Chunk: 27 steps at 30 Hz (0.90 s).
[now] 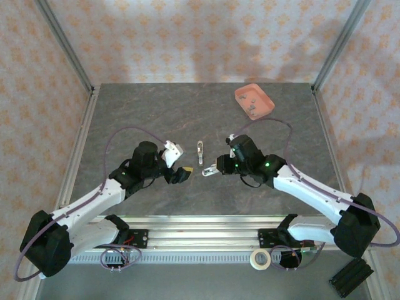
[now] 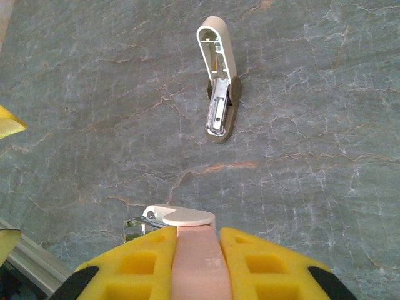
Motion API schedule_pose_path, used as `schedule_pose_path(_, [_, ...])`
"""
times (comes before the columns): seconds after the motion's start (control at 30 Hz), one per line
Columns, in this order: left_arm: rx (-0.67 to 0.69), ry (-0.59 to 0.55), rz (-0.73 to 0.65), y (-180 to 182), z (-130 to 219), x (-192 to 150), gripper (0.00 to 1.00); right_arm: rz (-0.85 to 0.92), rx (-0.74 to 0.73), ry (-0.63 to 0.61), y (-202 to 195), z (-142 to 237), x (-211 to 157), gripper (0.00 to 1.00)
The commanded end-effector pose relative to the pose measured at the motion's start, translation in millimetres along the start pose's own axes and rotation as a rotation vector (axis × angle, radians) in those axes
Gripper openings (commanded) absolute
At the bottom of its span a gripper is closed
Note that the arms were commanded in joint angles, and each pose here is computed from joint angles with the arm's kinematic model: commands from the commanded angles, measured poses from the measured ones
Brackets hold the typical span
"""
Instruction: Load the staples into the stapler
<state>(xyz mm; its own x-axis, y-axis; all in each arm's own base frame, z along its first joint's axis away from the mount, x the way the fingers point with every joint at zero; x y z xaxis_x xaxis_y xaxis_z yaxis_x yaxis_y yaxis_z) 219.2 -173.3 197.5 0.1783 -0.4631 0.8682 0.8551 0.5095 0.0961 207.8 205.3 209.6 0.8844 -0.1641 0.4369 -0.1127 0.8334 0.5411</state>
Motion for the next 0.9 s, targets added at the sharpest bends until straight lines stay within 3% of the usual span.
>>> schedule_pose_path(0.0, [-0.028, 0.026, -0.048, -5, -2, 2, 0.70, 0.040, 0.045, -0.013, 16, 1, 7, 0.10])
schedule_pose_path(0.3, [-0.084, 0.074, -0.106, -16, -16, 3, 0.69, 0.081, 0.065, 0.020, 26, -2, 3, 0.10])
schedule_pose_path(0.87, [-0.140, 0.051, -0.157, -29, -50, 26, 0.68, 0.089, 0.172, 0.065, 35, -5, -3, 0.10])
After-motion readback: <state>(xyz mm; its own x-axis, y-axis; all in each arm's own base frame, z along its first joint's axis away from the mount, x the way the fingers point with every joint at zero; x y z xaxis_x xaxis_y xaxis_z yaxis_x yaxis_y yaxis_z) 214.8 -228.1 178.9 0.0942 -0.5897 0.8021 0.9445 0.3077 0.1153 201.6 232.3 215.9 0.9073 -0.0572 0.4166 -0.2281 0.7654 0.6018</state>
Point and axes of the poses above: each hand's point on the last joint's axis, 136 mm out from that joint toward the fingers, its own z axis back along the fingers, its own y axis along the line the jaws close on, x = y × z, the point moved 7 cm from there along z, back along the fingers, and after that the axes turned 11 degrees about -z, right-handed, at the moved point
